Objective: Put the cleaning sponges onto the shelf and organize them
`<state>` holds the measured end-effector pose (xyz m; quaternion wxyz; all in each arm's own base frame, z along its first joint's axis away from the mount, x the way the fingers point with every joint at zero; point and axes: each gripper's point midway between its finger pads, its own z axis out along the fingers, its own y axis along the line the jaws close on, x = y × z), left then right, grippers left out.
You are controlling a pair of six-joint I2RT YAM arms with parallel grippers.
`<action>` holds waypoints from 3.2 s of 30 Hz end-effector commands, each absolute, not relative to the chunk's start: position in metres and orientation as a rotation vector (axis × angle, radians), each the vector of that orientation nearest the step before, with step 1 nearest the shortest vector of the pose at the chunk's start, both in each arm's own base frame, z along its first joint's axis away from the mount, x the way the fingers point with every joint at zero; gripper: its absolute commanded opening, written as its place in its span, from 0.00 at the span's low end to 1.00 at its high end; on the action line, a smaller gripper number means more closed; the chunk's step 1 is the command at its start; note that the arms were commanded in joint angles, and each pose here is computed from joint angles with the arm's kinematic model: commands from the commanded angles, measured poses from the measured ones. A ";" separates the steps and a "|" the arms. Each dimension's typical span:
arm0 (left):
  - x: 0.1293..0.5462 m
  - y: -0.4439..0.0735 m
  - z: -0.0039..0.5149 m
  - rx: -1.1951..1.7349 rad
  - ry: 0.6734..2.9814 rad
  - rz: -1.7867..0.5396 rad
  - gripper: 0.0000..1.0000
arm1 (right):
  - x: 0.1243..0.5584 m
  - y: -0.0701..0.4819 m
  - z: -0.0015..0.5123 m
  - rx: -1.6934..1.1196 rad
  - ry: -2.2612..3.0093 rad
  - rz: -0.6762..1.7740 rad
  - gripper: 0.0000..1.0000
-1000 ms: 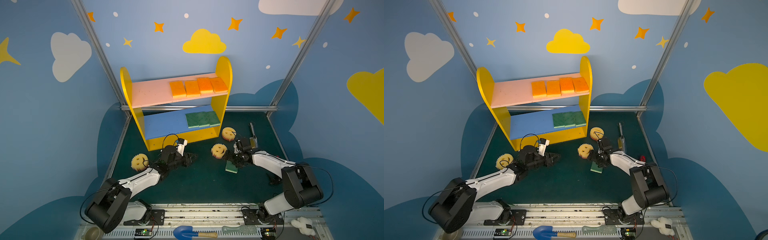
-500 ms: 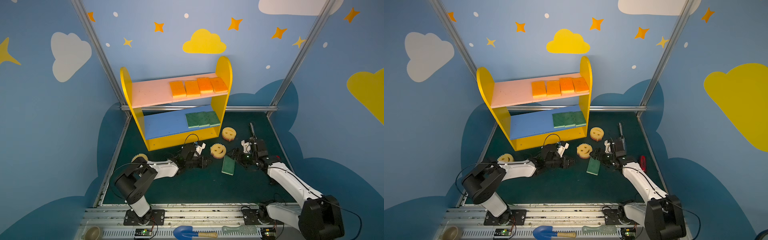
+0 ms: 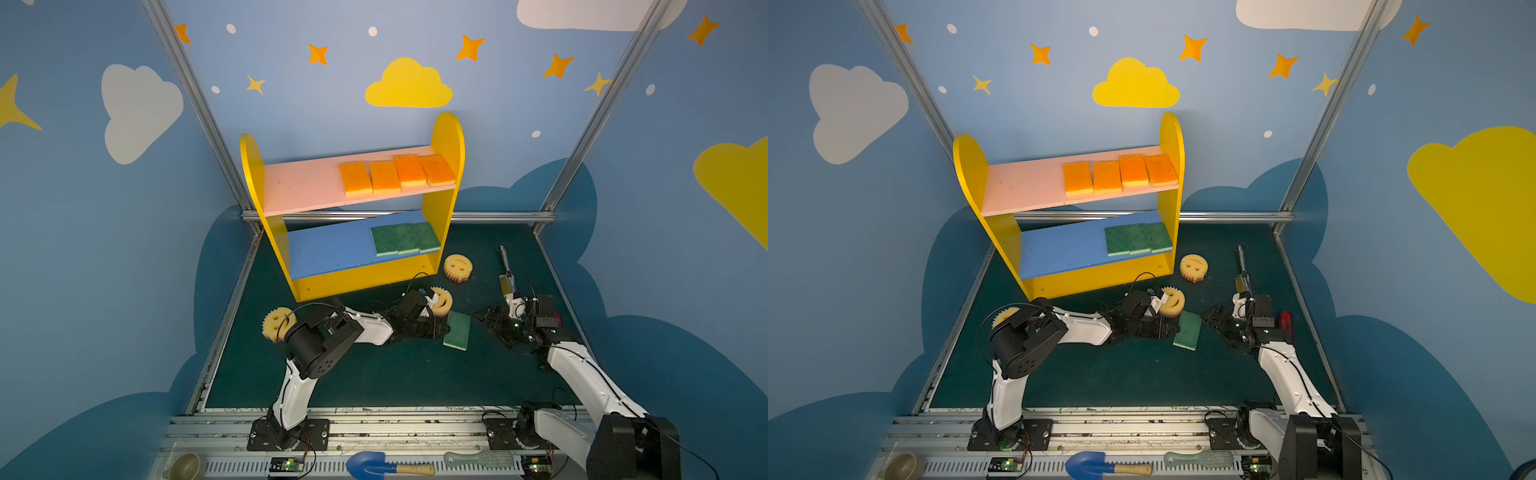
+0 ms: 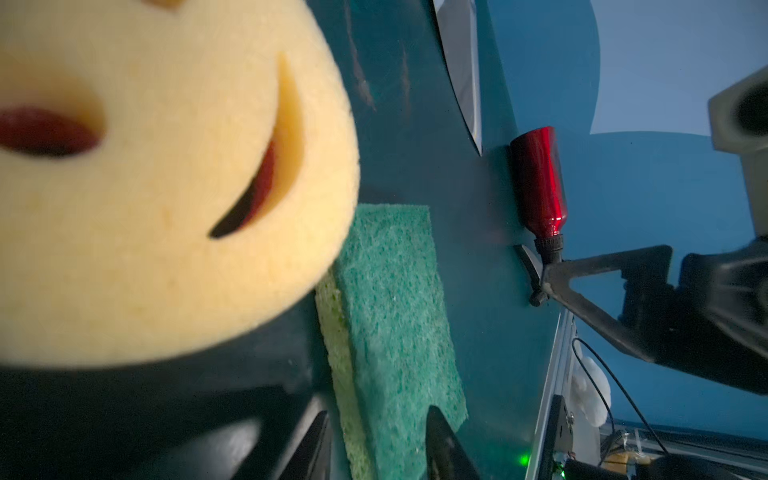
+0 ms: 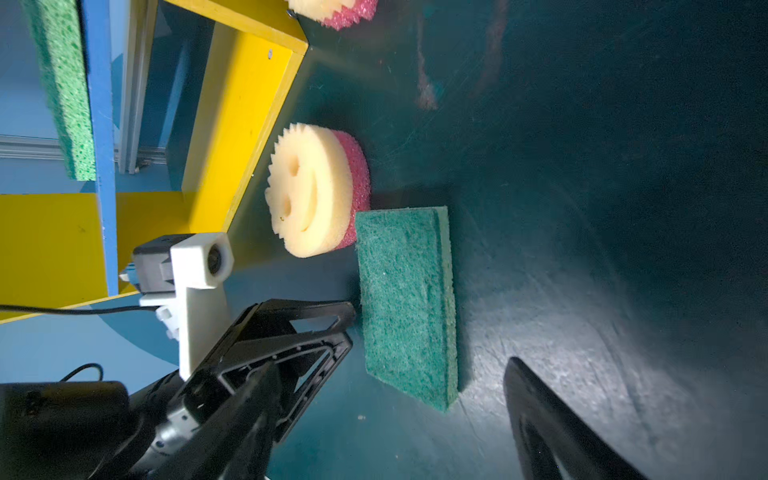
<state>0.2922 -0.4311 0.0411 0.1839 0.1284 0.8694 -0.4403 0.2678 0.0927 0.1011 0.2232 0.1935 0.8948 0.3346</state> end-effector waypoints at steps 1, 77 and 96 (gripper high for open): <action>0.299 -0.436 0.034 0.348 2.479 -1.207 0.38 | 0.267 0.097 0.110 0.488 2.428 0.976 0.84; 0.464 -0.139 0.236 -0.307 2.120 -1.106 0.07 | 0.264 0.087 0.105 0.566 2.284 1.009 0.84; 0.524 -0.111 0.206 -0.337 2.192 -1.068 0.05 | 0.271 0.094 0.103 0.576 2.319 1.070 0.84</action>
